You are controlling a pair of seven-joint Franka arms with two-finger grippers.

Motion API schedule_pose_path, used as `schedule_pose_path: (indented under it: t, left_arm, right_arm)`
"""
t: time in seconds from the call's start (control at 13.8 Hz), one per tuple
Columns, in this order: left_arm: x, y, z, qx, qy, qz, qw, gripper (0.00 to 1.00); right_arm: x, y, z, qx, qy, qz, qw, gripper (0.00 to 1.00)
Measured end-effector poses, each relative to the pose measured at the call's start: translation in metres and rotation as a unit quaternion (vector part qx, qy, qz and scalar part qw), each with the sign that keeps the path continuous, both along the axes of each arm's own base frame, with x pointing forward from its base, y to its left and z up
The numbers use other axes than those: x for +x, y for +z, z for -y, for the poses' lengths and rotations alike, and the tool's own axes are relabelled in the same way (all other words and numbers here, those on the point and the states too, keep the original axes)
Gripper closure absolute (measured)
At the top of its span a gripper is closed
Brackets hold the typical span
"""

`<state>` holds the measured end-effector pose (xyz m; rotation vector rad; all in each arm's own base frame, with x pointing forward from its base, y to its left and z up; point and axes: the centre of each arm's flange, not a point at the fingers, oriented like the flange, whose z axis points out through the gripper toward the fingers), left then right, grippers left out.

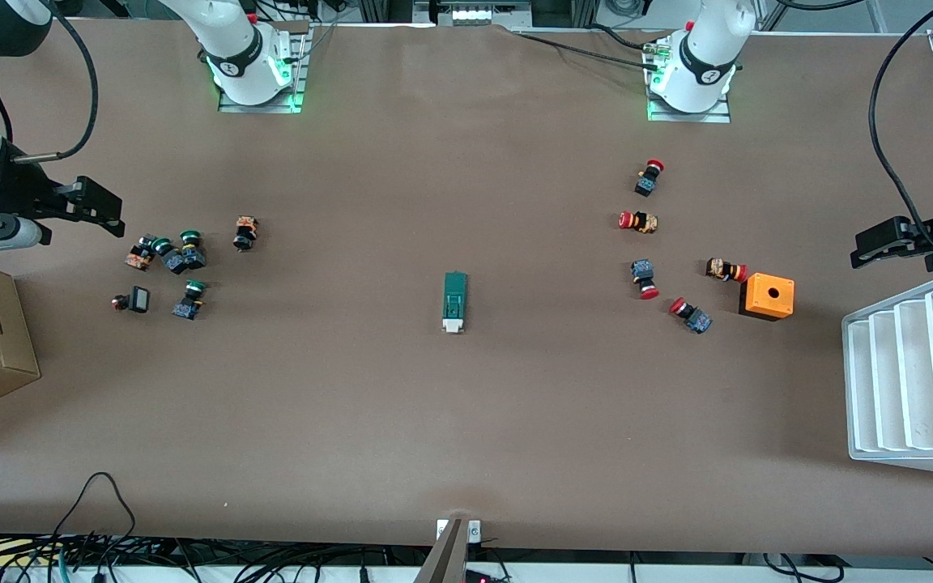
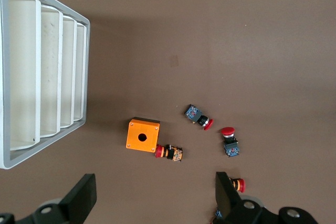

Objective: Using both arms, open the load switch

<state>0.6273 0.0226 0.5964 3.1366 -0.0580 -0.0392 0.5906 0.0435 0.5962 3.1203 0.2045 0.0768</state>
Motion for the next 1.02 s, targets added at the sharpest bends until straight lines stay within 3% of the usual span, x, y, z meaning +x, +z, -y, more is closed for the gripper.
schedule_pose_path:
  t: [0.58,1.02]
  left_arm:
    - [-0.001,0.000,0.002,0.000,-0.003,-0.001,1.000,0.00]
    - [-0.001,-0.012,0.038,-0.001,-0.033,-0.012,0.999,0.00]
  right_arm:
    - [0.000,0.000,0.001,0.000,0.000,0.000,1.000,0.00]
    - [0.000,0.000,0.001,0.000,0.000,0.000,1.000,0.00]
